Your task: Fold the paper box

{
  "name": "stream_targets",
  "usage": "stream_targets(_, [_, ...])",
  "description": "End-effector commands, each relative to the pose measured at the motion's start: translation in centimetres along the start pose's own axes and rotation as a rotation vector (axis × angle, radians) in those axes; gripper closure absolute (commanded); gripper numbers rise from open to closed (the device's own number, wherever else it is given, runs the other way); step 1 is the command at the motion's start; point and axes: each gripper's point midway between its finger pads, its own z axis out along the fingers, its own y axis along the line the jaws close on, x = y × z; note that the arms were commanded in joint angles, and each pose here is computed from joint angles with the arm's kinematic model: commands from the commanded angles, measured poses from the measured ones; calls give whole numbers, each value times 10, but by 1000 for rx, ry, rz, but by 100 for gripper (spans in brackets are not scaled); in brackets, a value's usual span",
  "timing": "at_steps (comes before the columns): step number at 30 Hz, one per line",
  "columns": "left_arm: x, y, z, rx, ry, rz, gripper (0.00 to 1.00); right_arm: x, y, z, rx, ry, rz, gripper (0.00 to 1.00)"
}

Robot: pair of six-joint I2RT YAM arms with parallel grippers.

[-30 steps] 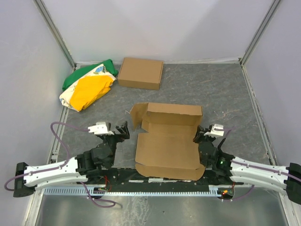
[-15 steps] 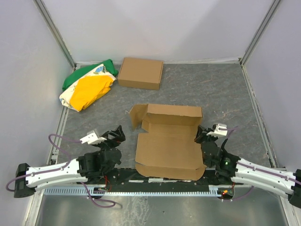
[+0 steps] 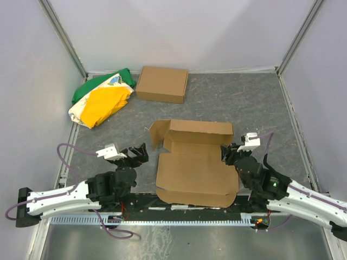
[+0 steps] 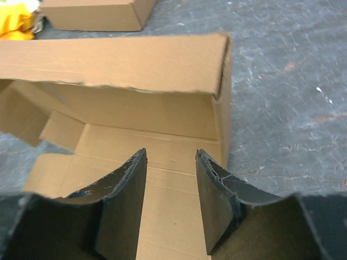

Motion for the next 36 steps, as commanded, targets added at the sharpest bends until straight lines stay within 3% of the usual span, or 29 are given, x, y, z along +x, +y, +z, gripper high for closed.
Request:
stream_targets(1, [-34,-25,-5,46,6,13,0,-24,20,-24,-121,120,-56,46])
stream_targets(8, [-56,-35,-8,82,0,-27,1,-88,58,-30,-184,141,-177,37])
stream_targets(13, [-65,-46,-14,132,42,-39,1,-127,101,-9,-162,196,-409,23])
stream_targets(18, [-77,-55,-21,148,100,-45,3,-96,139,13,-299,333,-778,22])
stream_targets(23, [-90,-67,-28,151,167,-62,1,-54,135,22,-397,270,-972,25])
stream_targets(28, [-86,-81,-33,169,229,-19,1,-34,135,21,-488,148,-993,24])
stream_targets(36, [-88,-89,-37,215,250,-51,1,-4,127,49,-371,204,-1109,26])
